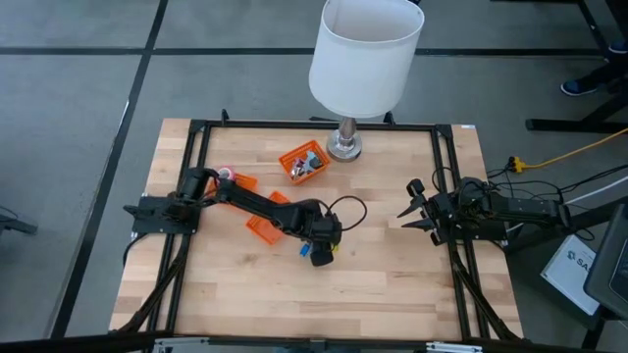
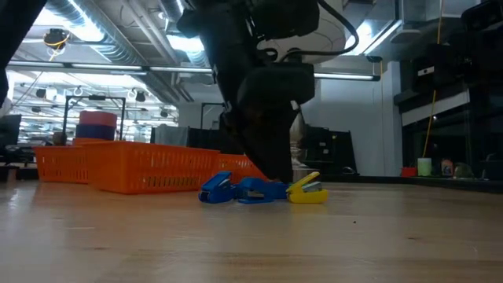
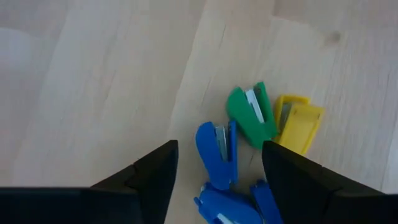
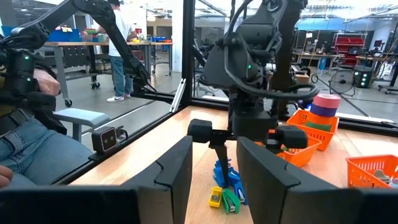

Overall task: Pick and place Stapler, Stapler remover, tape
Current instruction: Put the blue stapler into the bottom orange bin

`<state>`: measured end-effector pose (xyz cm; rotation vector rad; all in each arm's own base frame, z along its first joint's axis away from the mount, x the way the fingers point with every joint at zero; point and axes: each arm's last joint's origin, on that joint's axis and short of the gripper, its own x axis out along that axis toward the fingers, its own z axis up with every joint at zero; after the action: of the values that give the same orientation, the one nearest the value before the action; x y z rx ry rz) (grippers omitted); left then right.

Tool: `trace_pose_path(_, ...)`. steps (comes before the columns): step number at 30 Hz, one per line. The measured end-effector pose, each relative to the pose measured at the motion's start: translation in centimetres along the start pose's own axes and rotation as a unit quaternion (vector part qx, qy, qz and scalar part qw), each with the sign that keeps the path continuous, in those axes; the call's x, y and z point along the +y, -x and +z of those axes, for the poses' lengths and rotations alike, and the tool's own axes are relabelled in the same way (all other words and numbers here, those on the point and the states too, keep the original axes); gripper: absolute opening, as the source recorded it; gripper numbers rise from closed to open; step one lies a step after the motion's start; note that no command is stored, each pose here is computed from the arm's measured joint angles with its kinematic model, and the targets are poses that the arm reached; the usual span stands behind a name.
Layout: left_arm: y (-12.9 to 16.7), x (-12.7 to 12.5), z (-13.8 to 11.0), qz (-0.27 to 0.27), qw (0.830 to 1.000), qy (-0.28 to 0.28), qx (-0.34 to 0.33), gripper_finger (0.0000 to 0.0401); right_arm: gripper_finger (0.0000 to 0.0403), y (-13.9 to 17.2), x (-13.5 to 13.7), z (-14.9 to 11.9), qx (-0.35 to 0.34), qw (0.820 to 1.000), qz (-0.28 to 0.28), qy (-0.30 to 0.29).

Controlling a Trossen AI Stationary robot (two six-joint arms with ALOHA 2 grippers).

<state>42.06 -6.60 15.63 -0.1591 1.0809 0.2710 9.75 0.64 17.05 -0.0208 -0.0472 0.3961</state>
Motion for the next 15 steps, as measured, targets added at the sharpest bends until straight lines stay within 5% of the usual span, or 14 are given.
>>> trace_pose_path(15,-1.03,-0.13,-0.18,0.003,1.0,0.023,0.004,0.0228,0.0129,0.0,0.0,0.0,0.0,1.0,0.0,0.0)
